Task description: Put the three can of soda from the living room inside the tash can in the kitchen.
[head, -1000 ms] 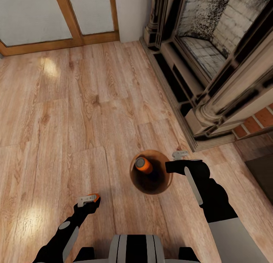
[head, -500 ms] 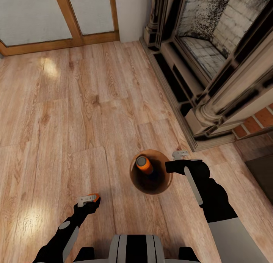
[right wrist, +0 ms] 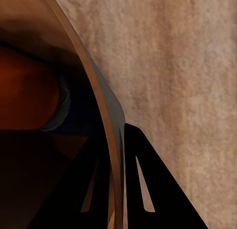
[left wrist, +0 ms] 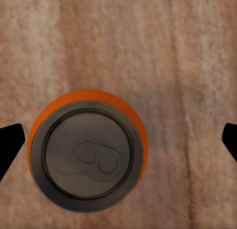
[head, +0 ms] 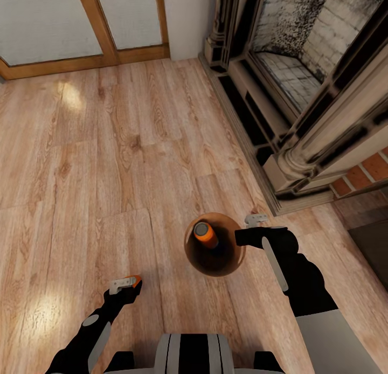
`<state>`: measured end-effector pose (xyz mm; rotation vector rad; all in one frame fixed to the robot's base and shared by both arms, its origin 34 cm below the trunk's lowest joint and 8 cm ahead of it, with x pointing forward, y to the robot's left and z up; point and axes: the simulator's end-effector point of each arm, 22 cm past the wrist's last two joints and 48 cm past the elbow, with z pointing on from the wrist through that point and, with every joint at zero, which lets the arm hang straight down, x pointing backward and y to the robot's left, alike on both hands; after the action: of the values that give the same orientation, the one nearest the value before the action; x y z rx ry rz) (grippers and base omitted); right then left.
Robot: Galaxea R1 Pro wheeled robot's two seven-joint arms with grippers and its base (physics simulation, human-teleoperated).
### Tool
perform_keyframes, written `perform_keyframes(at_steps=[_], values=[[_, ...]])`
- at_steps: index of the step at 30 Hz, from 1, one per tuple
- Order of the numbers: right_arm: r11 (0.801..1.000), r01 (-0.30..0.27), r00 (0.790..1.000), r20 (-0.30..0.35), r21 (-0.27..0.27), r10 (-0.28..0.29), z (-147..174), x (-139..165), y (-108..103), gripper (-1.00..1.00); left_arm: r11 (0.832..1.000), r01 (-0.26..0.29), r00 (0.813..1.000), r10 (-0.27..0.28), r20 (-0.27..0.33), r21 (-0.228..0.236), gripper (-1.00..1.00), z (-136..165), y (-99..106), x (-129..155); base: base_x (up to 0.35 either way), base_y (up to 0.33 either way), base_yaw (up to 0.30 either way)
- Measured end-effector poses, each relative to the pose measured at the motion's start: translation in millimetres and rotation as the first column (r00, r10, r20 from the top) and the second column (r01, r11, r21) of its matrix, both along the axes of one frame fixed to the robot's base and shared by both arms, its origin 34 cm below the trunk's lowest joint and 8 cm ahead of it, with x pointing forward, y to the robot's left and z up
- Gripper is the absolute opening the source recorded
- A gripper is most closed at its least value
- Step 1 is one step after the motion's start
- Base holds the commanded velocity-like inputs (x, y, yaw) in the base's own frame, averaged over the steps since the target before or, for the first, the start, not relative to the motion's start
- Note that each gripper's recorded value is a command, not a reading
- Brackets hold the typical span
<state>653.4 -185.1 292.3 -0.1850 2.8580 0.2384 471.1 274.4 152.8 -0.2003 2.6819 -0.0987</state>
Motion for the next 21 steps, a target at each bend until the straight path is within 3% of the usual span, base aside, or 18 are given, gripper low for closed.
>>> perform_keyframes(at_steps=[21], values=[[1.000, 0.000, 1.000, 0.001, 0.000, 0.000, 0.1, 0.2, 0.0, -1.00, 1.000, 0.000, 1.000, 0.000, 0.000, 0.005, 1.00, 0.1, 3.8, -0.1, 0.000, 0.000, 0.000]])
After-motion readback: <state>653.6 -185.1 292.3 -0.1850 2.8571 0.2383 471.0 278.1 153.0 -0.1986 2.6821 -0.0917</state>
